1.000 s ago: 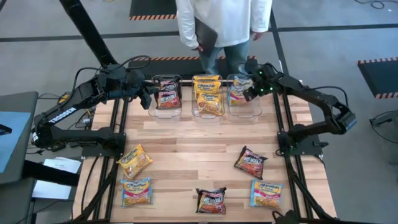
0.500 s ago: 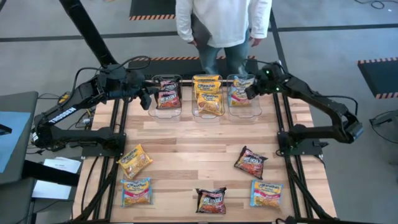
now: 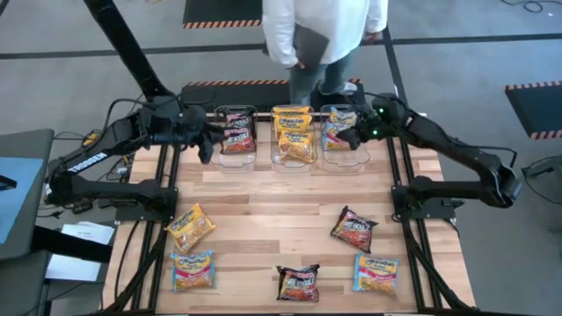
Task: Sort Maruchan noodles
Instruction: Put the black noodle pack into the left transparent bin
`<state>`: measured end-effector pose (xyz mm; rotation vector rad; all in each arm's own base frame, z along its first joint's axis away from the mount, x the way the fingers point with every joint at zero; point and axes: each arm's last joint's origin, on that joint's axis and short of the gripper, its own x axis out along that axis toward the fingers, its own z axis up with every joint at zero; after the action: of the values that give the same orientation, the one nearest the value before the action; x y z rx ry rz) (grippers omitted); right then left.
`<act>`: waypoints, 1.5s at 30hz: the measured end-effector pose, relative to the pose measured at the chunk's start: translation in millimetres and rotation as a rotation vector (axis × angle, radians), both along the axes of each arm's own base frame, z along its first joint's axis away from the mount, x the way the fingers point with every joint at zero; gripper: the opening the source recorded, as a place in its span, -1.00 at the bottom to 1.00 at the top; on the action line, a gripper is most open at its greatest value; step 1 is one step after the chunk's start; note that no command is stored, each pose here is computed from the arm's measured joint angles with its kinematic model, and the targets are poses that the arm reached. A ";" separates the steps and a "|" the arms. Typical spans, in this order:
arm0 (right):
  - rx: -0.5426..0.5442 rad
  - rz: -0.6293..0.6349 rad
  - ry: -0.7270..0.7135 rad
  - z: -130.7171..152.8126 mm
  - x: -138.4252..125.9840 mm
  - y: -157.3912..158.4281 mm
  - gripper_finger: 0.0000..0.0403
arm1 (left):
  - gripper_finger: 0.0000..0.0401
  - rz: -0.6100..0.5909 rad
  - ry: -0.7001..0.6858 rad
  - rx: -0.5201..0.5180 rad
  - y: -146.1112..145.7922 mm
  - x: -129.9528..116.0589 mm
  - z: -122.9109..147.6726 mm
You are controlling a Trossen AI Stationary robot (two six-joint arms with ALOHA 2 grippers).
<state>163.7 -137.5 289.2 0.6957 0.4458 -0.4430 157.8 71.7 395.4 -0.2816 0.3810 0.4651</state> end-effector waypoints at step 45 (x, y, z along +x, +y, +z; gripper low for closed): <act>0.471 0.721 -0.368 4.3 116.9 193.7 -0.06 | -0.29 -0.493 0.041 -0.183 -79.2 12.1 -5.9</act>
<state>280.6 56.1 293.5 0.9857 0.4206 0.4829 169.8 -7.5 389.5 -0.3435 0.5160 -0.0492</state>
